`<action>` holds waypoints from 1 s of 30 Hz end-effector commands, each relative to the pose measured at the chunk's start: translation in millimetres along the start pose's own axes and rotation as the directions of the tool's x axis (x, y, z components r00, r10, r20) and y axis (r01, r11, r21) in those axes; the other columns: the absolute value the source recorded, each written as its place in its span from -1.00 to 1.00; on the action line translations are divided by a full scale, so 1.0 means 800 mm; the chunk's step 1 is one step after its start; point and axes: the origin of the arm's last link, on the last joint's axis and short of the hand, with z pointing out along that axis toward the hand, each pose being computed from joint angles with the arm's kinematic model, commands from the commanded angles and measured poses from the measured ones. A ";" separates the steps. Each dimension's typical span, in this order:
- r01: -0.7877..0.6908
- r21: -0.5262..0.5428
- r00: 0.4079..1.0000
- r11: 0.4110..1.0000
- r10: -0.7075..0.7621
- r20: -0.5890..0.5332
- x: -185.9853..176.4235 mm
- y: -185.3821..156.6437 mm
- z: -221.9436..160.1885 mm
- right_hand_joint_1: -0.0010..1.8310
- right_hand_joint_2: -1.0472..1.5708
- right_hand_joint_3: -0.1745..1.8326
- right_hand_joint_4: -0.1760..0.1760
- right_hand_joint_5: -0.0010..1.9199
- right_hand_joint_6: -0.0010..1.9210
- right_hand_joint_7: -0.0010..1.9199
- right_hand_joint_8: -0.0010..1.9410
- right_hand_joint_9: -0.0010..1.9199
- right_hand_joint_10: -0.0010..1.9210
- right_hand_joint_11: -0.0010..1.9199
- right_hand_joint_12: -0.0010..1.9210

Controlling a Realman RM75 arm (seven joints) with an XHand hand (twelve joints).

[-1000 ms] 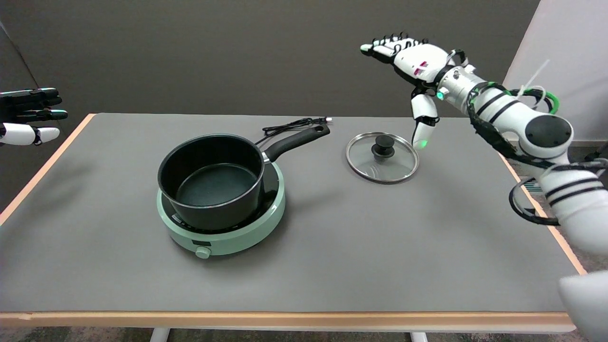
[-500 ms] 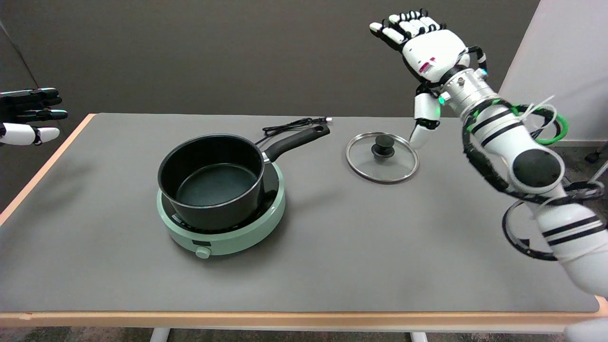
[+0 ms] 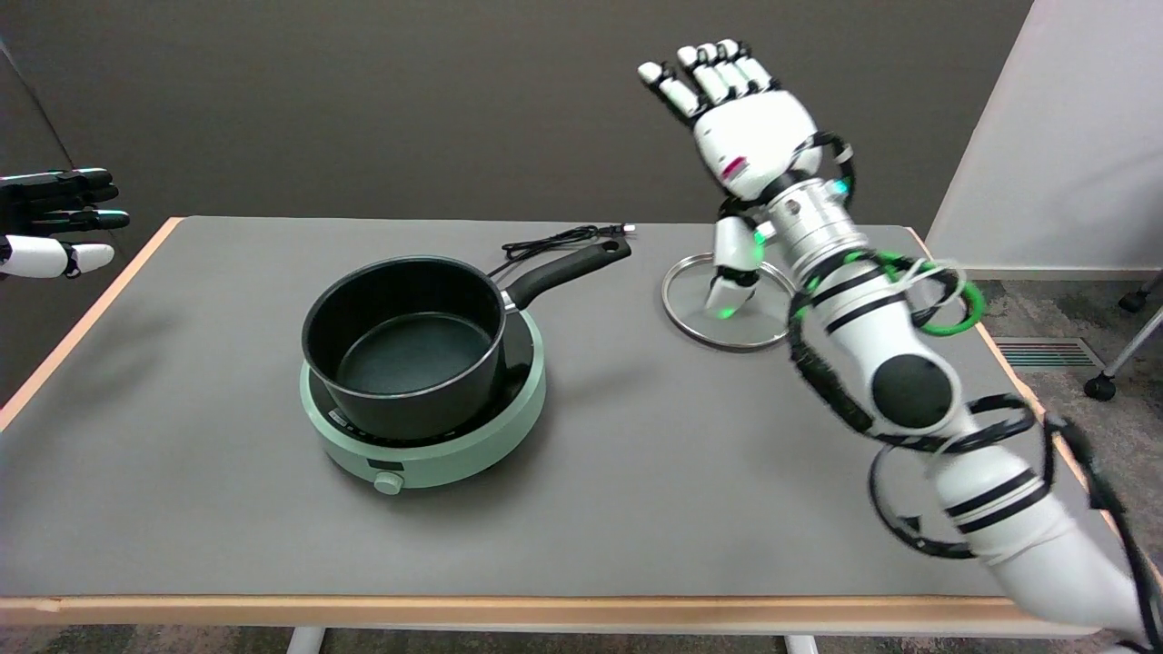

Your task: Pick up the soup pot.

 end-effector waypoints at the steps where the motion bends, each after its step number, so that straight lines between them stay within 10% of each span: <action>1: -0.043 0.074 0.999 0.996 0.043 0.007 -0.020 -0.122 0.010 0.27 -1.00 -0.02 1.00 -0.96 -0.96 -0.96 -0.96 -0.96 -0.96 -0.96 -0.96; 30: -0.212 0.267 0.969 0.940 0.167 0.181 -0.054 -0.183 0.049 0.25 -0.99 0.14 1.00 -0.96 -0.96 -0.96 -0.96 -0.96 -0.96 -0.96 -0.96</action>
